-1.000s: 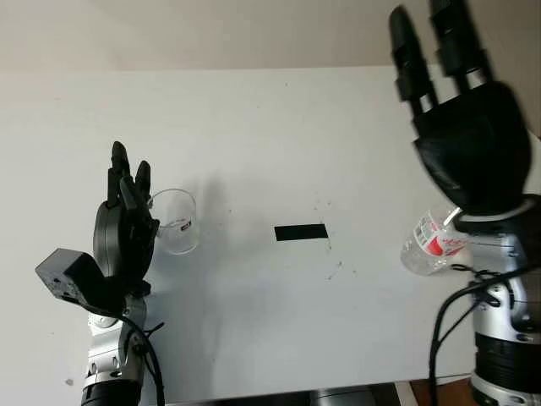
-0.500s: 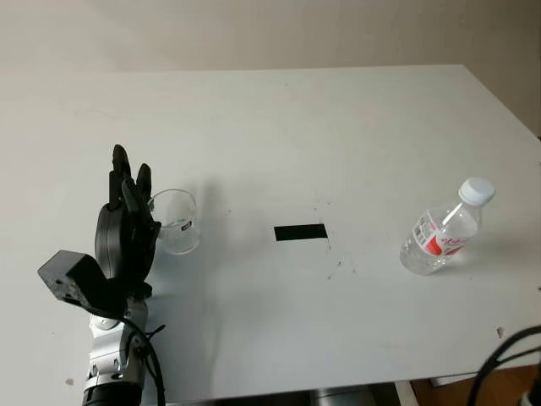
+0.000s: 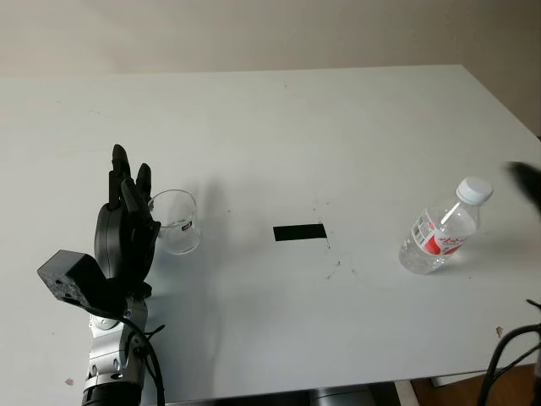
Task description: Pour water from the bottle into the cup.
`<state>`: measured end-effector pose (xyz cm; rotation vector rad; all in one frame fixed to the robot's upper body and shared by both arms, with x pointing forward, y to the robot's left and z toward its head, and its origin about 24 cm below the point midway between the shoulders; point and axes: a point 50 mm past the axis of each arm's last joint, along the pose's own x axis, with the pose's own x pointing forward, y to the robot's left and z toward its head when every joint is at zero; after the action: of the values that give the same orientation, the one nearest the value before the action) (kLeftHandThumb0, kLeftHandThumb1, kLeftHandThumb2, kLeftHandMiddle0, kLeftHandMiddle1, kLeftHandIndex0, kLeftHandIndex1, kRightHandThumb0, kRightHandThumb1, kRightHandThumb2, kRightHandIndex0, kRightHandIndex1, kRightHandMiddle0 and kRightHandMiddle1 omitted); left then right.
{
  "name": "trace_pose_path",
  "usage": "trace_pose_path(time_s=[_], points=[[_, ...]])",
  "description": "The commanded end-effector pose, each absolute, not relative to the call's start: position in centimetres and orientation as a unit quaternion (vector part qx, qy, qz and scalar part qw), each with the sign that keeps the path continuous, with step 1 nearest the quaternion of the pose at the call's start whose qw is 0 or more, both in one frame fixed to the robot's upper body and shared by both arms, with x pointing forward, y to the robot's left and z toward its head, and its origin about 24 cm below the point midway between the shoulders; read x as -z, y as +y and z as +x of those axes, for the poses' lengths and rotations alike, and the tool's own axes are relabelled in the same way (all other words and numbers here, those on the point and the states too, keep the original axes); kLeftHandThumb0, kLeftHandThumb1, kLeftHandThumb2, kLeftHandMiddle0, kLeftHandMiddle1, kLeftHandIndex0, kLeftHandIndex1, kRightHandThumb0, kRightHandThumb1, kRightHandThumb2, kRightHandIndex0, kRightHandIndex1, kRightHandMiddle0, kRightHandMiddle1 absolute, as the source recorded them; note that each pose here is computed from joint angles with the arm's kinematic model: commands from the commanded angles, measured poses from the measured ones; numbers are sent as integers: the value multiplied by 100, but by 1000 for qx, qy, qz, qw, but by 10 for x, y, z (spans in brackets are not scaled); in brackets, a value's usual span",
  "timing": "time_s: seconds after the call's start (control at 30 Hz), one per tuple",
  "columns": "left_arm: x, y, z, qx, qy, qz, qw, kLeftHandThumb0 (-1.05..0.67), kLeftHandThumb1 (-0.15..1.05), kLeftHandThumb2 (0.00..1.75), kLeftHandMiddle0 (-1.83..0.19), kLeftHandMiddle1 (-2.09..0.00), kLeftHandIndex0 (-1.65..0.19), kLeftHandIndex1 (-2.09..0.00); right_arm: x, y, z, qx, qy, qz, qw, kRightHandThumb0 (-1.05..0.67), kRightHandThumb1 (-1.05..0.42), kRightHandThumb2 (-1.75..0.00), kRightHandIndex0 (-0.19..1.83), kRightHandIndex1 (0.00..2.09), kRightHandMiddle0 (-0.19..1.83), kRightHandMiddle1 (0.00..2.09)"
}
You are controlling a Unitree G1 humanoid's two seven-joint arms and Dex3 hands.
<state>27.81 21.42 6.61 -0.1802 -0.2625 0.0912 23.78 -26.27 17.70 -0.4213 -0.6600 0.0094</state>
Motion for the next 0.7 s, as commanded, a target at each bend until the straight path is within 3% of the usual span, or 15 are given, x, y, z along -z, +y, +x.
trace_pose_path(time_s=[0.0, 0.17, 0.67], points=[[-71, 217, 279, -45, -139, -86, 986, -87, 105, 73, 19, -35, 11, 0, -163, -261, 243, -15, -299, -207, 931, -81, -89, -5, -19, 0, -19, 0], [-73, 218, 280, -47, -139, -85, 986, -87, 105, 75, 19, -34, 12, 0, -136, -260, 253, -22, -247, -235, 940, -90, -97, -8, -19, 0, -19, 1], [-76, 223, 280, -47, -138, -79, 986, -88, 105, 72, 19, -35, 13, 0, -101, -253, 257, 2, -222, -238, 946, -96, -102, -6, -19, 0, -17, 4]])
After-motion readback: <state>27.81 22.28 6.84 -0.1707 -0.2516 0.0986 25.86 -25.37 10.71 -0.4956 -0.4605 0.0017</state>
